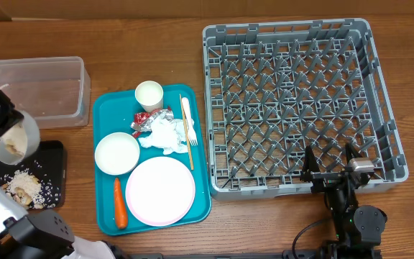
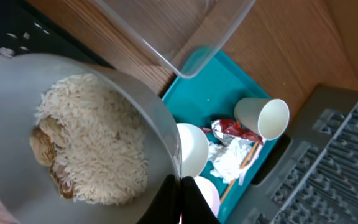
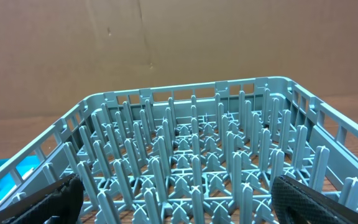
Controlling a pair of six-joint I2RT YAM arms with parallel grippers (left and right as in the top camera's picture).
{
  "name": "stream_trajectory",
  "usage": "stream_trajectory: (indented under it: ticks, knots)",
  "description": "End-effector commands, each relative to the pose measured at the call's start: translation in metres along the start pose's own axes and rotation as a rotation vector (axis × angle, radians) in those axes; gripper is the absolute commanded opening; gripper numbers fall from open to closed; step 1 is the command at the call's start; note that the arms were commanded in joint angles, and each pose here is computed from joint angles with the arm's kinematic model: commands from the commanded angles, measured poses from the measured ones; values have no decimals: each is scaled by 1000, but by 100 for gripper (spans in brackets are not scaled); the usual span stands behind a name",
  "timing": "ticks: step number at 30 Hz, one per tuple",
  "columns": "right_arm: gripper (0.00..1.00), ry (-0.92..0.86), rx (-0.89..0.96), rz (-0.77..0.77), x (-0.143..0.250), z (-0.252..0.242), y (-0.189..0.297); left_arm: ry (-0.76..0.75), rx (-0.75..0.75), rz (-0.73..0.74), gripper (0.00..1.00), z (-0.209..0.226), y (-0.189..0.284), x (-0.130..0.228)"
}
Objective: Sort waste into correct bins and load items into the dishwasher rack
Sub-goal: 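Lift the rice bowl left and tip it over the black tray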
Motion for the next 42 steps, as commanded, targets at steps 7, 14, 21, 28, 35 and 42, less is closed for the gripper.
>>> stream_trajectory:
  ticks: [7,14,21,28,35,42]
  knots:
    - [100,8,15,-7,2,-3,0,101,201,4,4,60,-46,9]
    - [100,8,15,-7,2,-3,0,111,282,-65,4,88,-82,13]
    - [100,8,15,-7,2,-3,0,80,393,-112,4,96,-102,20]
    - [100,8,15,-7,2,-3,0,104,435,-160,4,113,-104,27]
    - [100,8,15,-7,2,-3,0,140,536,-267,4,135,-86,31]
    - [100,8,15,-7,2,-3,0,164,643,-346,4,149,-89,45]
Point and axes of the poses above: each gripper's point midway between its finger pads, its own y axis back along the fingers, its own z axis along the line the jaws close on, x = y × z, the point moved 9 cm from there along y, back along the fingers, and after that the axes turned 11 degrees about -y, right-handed, at the moved point
